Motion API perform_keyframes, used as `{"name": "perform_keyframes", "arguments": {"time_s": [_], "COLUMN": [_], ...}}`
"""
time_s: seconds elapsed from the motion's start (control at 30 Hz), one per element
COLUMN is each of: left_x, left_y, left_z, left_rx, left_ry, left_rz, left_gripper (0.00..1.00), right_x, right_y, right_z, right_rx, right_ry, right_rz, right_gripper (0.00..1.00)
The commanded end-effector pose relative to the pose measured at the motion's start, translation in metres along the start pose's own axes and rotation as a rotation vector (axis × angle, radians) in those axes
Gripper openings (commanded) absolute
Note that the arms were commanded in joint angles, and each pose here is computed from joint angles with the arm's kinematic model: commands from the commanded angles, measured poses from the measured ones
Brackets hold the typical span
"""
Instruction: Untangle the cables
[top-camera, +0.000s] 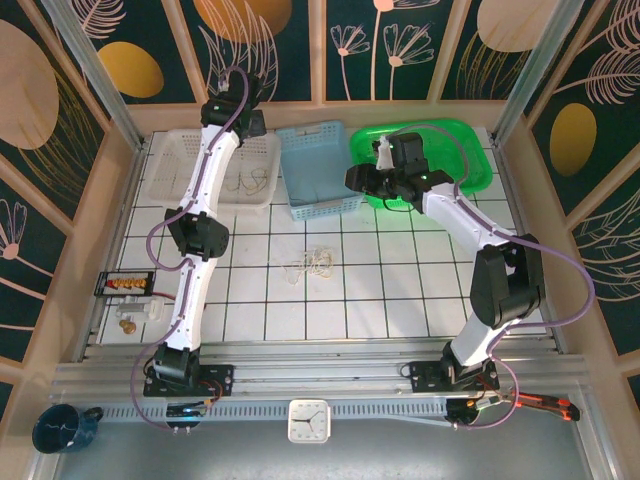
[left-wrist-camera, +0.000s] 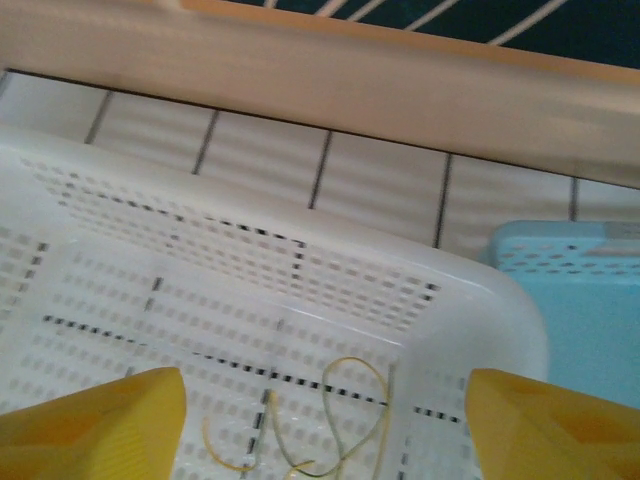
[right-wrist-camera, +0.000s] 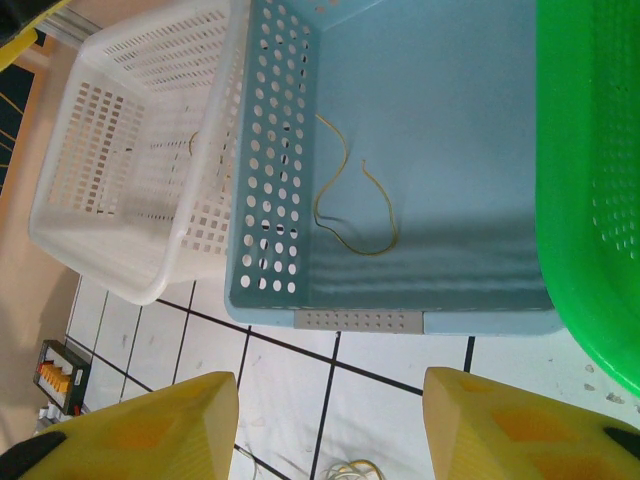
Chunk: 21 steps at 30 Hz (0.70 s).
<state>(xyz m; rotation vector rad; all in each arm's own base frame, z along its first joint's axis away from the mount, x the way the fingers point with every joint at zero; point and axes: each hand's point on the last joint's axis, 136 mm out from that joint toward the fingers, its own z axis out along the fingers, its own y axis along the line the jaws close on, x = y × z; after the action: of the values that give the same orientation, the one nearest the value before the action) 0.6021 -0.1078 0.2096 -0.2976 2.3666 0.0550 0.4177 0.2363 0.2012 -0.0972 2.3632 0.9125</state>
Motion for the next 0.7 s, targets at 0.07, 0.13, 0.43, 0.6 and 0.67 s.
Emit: {"name": "perform_keyframes", "arguments": {"time_s": [0.07, 0.13, 0.43, 0.6, 0.67], "left_x": [0.013, 0.025, 0.075, 0.104, 0.113], "left_y": [-0.054, -0.072, -0.146, -0.176, -0.179], "left_z": [-0.008, -0.01, -0.015, -0.006, 0.0], "left_rx": [0.18, 0.211, 0.322, 0.364, 0.351], "left_ry": [0.024, 0.041, 0.097, 0.132, 0.145], "left_rz": [0.083, 0.109, 0.163, 0.176, 0.171], "left_gripper": [0.76, 0.76, 0.72, 0.69, 0.68], "right_x": [-0.011, -0.012, -0.011, -0.008, -0.008], "right_y": [0.0, -0.002, -0.015, -0.021, -0.022], "right_z": [-0.002, -0.003, -0.007, -0.011, -0.013], "right_rx": [-0.023, -0.025, -0.007, 0.006, 0.008], "right_ry": [-0.029, -0.032, -0.029, -0.028, -0.032], "right_rz": [-0.011, -0.001, 0.041, 0.056, 0.057], "right_gripper": [0.52, 0.52, 0.52, 0.52, 0.52]}}
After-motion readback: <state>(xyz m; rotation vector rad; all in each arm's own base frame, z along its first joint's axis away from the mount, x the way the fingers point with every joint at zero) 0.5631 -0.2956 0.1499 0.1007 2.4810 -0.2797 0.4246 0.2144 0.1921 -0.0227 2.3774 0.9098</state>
